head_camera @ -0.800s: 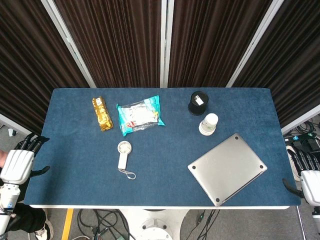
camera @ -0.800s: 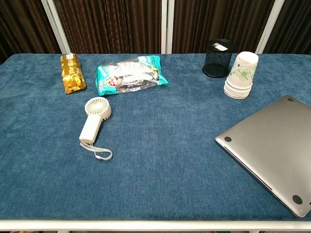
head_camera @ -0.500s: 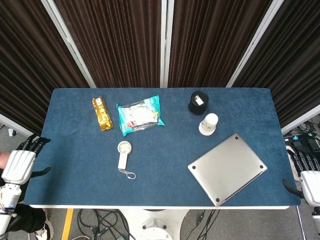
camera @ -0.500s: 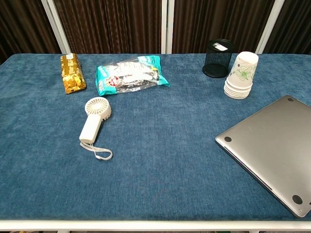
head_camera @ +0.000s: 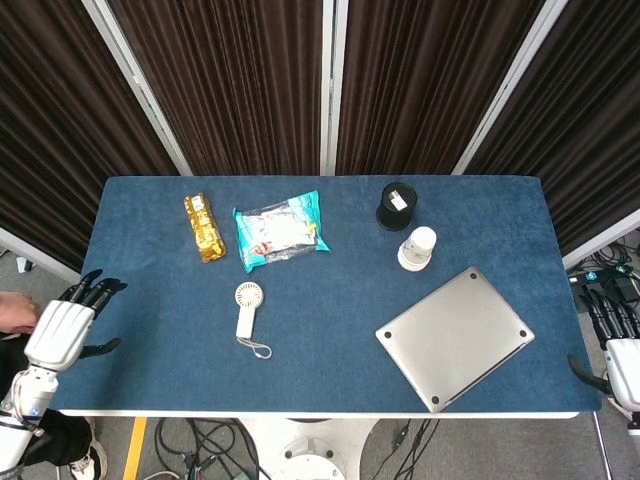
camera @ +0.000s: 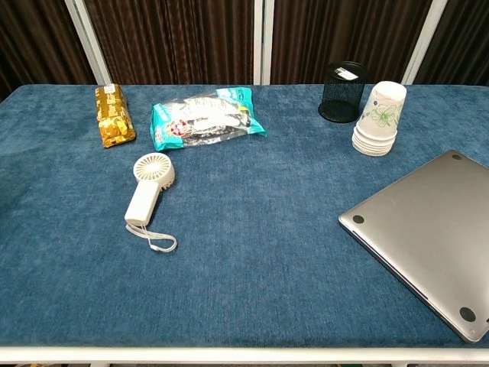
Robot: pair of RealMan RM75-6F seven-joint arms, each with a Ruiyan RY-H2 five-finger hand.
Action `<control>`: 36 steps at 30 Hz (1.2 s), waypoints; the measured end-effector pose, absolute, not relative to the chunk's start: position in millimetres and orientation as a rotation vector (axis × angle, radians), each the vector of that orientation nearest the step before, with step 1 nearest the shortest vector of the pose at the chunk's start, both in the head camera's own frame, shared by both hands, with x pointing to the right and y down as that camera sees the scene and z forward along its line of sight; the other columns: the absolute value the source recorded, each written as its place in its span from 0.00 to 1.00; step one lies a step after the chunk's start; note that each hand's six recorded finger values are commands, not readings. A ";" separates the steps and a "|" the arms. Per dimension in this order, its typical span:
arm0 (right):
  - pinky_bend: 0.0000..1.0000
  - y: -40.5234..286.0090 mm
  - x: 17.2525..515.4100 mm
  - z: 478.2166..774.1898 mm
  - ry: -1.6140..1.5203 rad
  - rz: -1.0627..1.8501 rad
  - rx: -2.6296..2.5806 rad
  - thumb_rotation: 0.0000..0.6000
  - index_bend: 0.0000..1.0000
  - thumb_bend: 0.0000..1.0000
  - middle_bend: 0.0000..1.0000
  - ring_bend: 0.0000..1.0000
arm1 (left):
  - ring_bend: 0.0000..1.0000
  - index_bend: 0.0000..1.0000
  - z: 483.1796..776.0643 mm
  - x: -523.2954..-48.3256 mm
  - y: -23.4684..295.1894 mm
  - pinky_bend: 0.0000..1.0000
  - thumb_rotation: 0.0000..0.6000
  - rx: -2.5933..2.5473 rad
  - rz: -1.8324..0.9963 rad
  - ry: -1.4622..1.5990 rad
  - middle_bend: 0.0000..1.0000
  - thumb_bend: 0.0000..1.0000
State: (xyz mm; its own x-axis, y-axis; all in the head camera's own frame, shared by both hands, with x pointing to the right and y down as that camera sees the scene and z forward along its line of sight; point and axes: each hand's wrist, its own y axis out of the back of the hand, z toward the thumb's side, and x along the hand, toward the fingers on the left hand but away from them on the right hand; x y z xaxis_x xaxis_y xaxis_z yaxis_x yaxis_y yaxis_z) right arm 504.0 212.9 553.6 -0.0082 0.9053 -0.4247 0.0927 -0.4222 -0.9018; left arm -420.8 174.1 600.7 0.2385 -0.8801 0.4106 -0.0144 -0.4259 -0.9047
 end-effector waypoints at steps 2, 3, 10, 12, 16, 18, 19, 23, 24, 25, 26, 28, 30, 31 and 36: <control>0.00 213.6 502.3 552.2 -1.054 1.502 -1.586 1.00 0.00 0.20 0.00 0.00 | 0.42 0.19 600.8 -418.9 175.5 0.55 1.00 -1.668 -1.309 0.841 0.40 0.16; 0.00 213.6 501.3 551.3 -1.051 1.499 -1.587 1.00 0.00 0.20 0.00 0.00 | 0.52 0.19 600.8 -418.3 176.1 0.62 1.00 -1.664 -1.313 0.836 0.50 0.19; 0.00 207.3 496.4 545.0 -1.057 1.473 -1.584 1.00 0.00 0.20 0.00 0.00 | 0.81 0.23 617.1 -409.1 187.3 0.79 1.00 -1.711 -1.361 0.723 0.81 0.42; 0.00 206.8 495.0 545.2 -1.056 1.471 -1.585 1.00 0.00 0.20 0.00 0.00 | 0.82 0.23 623.9 -400.1 191.4 0.79 1.00 -1.748 -1.354 0.661 0.82 0.44; 0.00 207.1 493.1 546.6 -1.051 1.475 -1.591 1.00 0.00 0.20 0.00 0.00 | 0.82 0.23 634.1 -380.3 200.4 0.79 1.00 -1.813 -1.323 0.559 0.82 0.46; 0.00 205.8 492.3 545.7 -1.055 1.471 -1.589 1.00 0.00 0.20 0.00 0.00 | 0.82 0.23 639.7 -369.0 205.8 0.79 1.00 -1.847 -1.310 0.501 0.83 0.46; 0.00 204.9 492.1 545.2 -1.056 1.470 -1.588 1.00 0.00 0.20 0.00 0.00 | 0.82 0.23 642.0 -364.0 208.0 0.79 1.00 -1.861 -1.303 0.476 0.83 0.46; 0.00 204.4 493.1 545.7 -1.054 1.480 -1.586 1.00 0.00 0.20 0.00 0.00 | 0.82 0.22 652.0 -341.0 215.8 0.79 1.00 -1.905 -1.271 0.371 0.83 0.46; 0.00 204.7 493.5 546.2 -1.054 1.483 -1.586 1.00 0.00 0.20 0.00 0.00 | 0.82 0.22 653.8 -336.3 216.5 0.79 1.00 -1.909 -1.264 0.358 0.83 0.46; 0.00 205.3 494.0 546.9 -1.053 1.487 -1.586 1.00 0.00 0.20 0.00 0.00 | 0.82 0.22 655.3 -331.9 216.7 0.79 1.00 -1.910 -1.257 0.349 0.83 0.46; 0.00 205.7 494.3 547.5 -1.051 1.491 -1.587 1.00 0.00 0.20 0.00 0.00 | 0.82 0.22 656.9 -326.7 216.1 0.79 1.00 -1.907 -1.248 0.341 0.83 0.46; 0.00 206.3 494.9 548.6 -1.048 1.496 -1.587 1.00 0.00 0.20 0.00 0.00 | 0.82 0.21 658.8 -320.1 213.9 0.79 1.00 -1.895 -1.237 0.335 0.83 0.46; 0.00 206.1 494.8 548.9 -1.049 1.495 -1.587 1.00 0.00 0.20 0.00 0.00 | 0.82 0.21 660.3 -312.0 210.3 0.79 1.00 -1.875 -1.222 0.335 0.83 0.46; 0.00 206.0 494.7 549.1 -1.048 1.495 -1.588 1.00 0.00 0.20 0.00 0.00 | 0.82 0.20 660.8 -307.7 208.4 0.79 1.00 -1.868 -1.213 0.339 0.83 0.46; 0.00 206.3 495.7 550.8 -1.048 1.501 -1.590 1.00 0.00 0.20 0.00 0.00 | 0.82 0.16 664.9 -283.9 201.5 0.79 1.00 -1.874 -1.160 0.379 0.83 0.46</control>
State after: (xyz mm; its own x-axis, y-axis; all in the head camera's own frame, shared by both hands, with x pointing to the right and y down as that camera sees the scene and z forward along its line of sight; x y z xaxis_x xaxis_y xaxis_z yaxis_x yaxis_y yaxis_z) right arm 495.7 206.3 550.8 -0.0001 0.9038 -0.4279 0.0903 -0.4262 -0.9001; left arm -283.9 201.5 664.9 0.5182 -0.6376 0.5701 0.1785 -0.5713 -0.8011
